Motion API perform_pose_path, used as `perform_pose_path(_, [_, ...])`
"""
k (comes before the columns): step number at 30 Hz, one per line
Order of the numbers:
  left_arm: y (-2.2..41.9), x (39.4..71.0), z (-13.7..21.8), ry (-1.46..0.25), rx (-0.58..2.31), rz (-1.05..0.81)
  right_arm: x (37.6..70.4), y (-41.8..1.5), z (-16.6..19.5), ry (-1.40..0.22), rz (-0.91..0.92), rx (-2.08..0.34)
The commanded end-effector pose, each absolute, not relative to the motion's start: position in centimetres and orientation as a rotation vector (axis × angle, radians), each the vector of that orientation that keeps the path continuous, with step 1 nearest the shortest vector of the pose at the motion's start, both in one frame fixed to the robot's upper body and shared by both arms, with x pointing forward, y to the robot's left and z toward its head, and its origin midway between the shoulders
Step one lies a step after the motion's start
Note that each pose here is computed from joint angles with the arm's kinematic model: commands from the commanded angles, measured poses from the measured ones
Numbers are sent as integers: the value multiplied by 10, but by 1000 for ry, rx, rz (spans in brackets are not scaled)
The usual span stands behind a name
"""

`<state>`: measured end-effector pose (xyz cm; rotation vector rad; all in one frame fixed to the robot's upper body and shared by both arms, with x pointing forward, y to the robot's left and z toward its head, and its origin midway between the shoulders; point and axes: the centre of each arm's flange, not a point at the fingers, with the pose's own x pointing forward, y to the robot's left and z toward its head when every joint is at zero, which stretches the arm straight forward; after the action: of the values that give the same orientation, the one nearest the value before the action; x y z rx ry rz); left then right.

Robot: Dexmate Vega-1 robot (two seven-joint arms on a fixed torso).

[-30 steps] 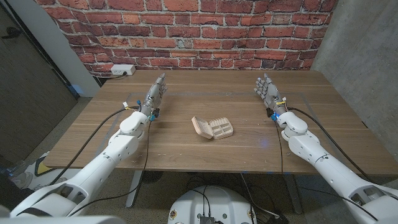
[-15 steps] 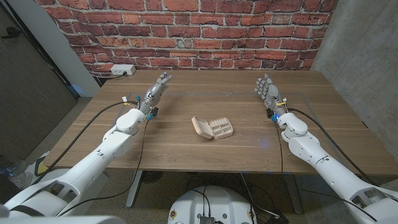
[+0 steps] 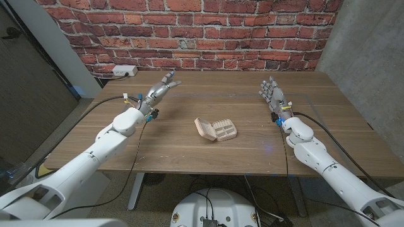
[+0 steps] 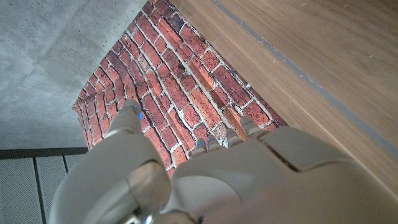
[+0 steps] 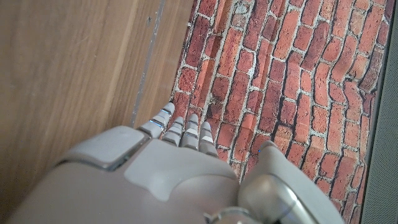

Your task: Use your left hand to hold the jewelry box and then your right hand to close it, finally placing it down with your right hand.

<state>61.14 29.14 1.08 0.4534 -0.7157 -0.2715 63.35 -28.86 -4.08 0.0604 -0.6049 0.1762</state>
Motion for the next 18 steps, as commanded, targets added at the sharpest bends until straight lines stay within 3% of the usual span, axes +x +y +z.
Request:
perform_pose_path(1, [286,583,21,-757,633,-318,614,-284,-48,-624,171,58])
perform_pose_path(18, [291,534,43,-764,927,-347,596,-281,-56,-638,155,65])
